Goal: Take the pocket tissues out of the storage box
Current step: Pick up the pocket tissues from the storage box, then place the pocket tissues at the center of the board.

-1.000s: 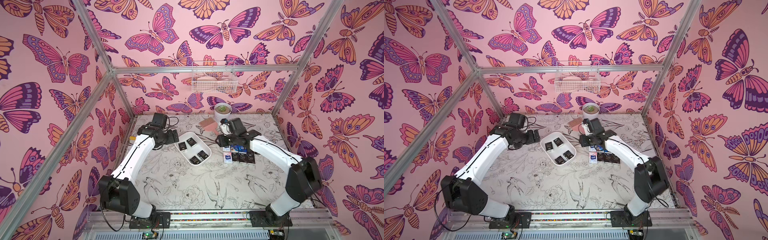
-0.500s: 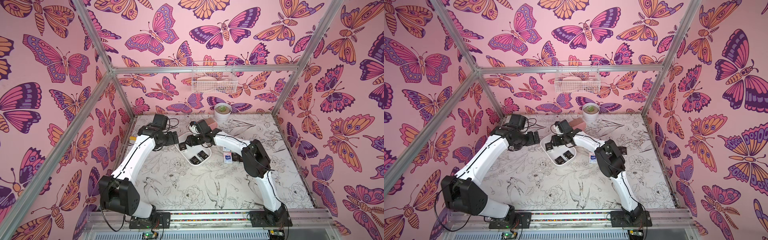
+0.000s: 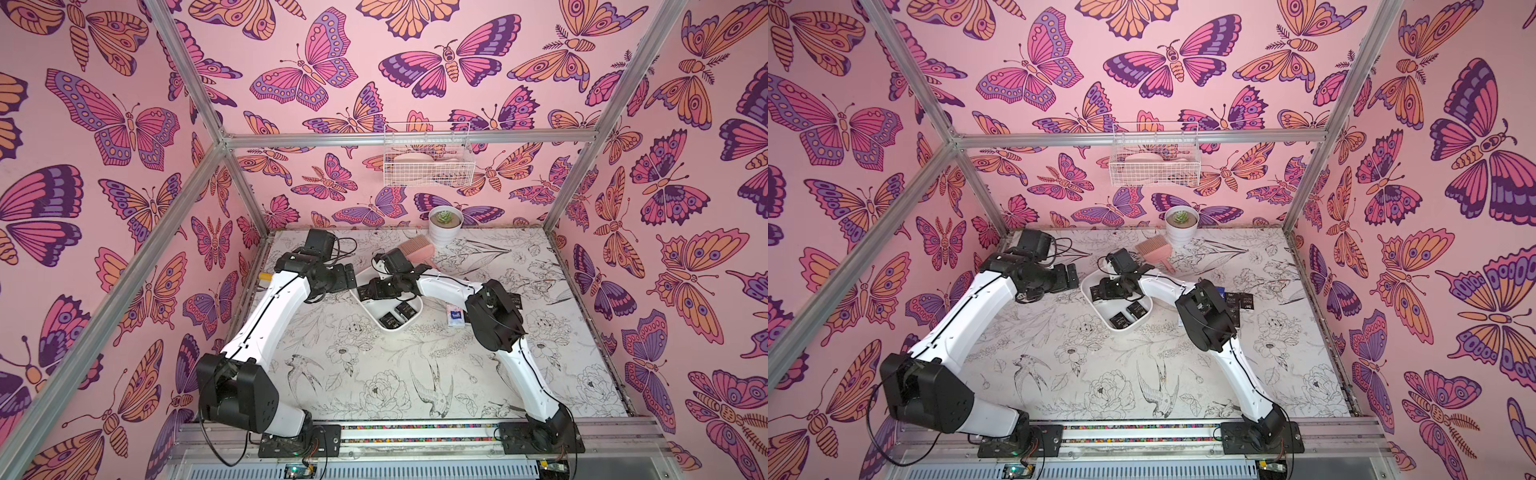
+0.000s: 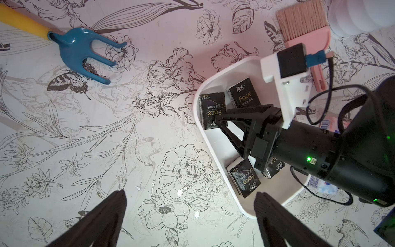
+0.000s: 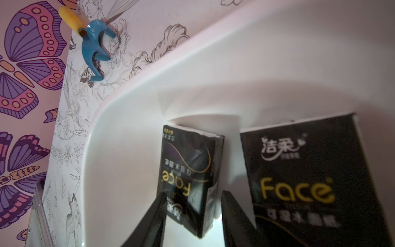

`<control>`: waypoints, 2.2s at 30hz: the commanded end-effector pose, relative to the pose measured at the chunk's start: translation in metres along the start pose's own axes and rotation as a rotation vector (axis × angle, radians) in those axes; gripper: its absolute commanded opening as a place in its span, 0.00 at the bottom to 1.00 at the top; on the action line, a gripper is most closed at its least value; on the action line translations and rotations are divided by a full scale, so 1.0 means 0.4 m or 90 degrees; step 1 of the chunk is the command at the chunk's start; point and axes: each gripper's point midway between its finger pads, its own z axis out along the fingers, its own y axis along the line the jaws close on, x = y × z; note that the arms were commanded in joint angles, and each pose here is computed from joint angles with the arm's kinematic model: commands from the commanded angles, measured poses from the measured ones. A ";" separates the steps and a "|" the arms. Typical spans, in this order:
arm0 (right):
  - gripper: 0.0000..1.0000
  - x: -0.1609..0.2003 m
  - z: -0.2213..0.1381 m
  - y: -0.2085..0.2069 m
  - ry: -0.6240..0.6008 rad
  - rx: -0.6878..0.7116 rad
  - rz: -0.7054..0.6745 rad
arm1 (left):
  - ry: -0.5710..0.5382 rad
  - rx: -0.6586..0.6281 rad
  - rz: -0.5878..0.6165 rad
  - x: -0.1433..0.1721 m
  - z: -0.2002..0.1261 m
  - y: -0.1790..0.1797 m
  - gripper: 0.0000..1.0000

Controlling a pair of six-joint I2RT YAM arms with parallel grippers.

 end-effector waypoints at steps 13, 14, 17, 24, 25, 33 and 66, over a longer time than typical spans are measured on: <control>0.13 0.013 0.006 0.013 0.023 0.001 -0.008 | 0.004 -0.012 0.002 0.020 -0.017 0.024 1.00; 0.12 0.014 0.007 0.011 0.024 0.002 -0.009 | 0.003 -0.011 0.002 0.021 -0.018 0.025 1.00; 0.06 0.007 -0.007 0.017 0.018 0.002 -0.012 | 0.003 -0.013 0.002 0.022 -0.019 0.028 1.00; 0.01 -0.061 -0.110 0.081 -0.045 -0.015 -0.036 | -0.001 -0.012 -0.003 0.014 -0.022 0.032 1.00; 0.00 -0.070 -0.130 0.084 -0.055 -0.014 -0.037 | -0.002 -0.012 -0.003 0.014 -0.023 0.031 1.00; 0.00 -0.087 -0.311 0.010 -0.101 0.015 -0.009 | -0.009 -0.007 -0.005 0.002 -0.031 0.032 1.00; 0.00 0.500 -0.959 -0.755 -0.057 0.499 0.419 | -0.019 0.066 0.015 -0.065 -0.025 -0.058 1.00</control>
